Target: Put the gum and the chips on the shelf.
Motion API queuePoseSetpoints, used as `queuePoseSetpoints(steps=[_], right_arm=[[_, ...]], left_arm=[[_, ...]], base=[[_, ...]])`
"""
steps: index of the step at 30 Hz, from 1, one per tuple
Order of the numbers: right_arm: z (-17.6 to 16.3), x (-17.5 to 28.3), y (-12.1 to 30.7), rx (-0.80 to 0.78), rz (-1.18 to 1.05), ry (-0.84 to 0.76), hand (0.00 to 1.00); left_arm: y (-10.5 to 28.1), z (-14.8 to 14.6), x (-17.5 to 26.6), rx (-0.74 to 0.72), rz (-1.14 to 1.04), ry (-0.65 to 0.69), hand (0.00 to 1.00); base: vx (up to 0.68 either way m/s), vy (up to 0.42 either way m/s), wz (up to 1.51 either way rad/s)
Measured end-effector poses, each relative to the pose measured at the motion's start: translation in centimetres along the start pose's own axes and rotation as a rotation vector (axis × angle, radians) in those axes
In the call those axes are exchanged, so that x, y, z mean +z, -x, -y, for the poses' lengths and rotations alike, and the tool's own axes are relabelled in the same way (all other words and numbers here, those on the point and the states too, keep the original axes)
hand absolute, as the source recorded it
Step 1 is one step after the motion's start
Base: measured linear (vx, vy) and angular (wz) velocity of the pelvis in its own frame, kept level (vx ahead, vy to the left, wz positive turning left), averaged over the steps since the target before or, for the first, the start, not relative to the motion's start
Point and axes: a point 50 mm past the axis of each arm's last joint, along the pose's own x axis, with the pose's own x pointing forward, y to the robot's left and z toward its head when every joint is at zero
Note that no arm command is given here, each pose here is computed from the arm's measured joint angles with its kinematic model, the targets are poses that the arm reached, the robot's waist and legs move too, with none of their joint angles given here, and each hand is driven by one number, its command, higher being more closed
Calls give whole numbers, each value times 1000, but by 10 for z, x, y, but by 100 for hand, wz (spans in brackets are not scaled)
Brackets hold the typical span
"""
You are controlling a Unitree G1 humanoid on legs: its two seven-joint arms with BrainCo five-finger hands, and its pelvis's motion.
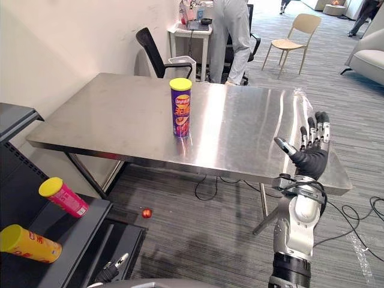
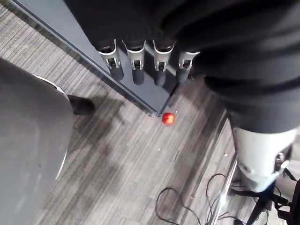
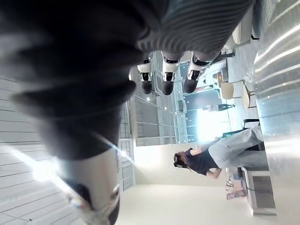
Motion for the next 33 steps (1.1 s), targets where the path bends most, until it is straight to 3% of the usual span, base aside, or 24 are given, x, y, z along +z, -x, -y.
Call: queuePoseSetpoints(steps=[19, 33], right_arm=[[-18, -19, -20, 31, -79, -20, 0], [-67, -24, -40, 184, -100, -64, 0]], left_arm=[[-3, 6, 14, -20, 46, -19, 0], [-4, 9, 23, -31, 78, -21, 0]], base=[[14, -6, 4], [-2, 0, 0]])
